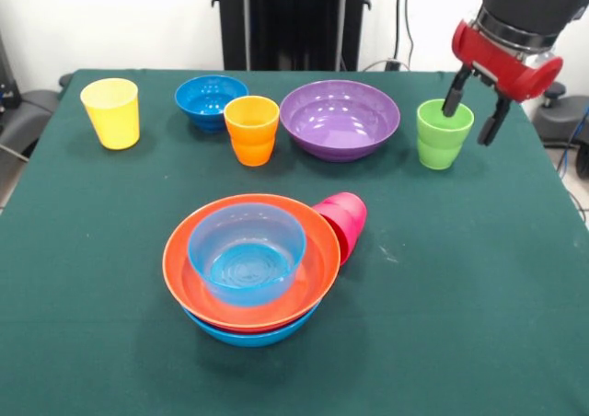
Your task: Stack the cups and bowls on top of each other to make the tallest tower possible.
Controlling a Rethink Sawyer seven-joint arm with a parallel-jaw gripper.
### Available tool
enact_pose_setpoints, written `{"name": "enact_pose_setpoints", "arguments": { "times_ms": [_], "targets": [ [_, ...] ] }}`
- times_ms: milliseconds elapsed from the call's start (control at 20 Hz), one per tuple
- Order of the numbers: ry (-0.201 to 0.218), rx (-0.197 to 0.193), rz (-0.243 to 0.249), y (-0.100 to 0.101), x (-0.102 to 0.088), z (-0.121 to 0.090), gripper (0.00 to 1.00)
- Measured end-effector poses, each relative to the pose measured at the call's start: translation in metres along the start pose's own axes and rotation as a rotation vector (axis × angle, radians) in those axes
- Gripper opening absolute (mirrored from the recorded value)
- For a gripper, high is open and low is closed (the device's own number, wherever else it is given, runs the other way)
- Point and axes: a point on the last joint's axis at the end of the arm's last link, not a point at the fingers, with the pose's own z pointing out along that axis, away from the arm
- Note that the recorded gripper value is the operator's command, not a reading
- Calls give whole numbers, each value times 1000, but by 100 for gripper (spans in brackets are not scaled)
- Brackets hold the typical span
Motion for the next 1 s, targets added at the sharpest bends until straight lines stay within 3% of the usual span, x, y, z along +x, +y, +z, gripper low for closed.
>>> {"name": "enact_pose_setpoints", "arguments": {
  "times_ms": [250,500,1000],
  "targets": [
    [-11,4,-5,-1,2,17,100],
    [-1,39,-9,-10,7,43,100],
    [15,78,-5,-20,8,64,100]
  ]
}}
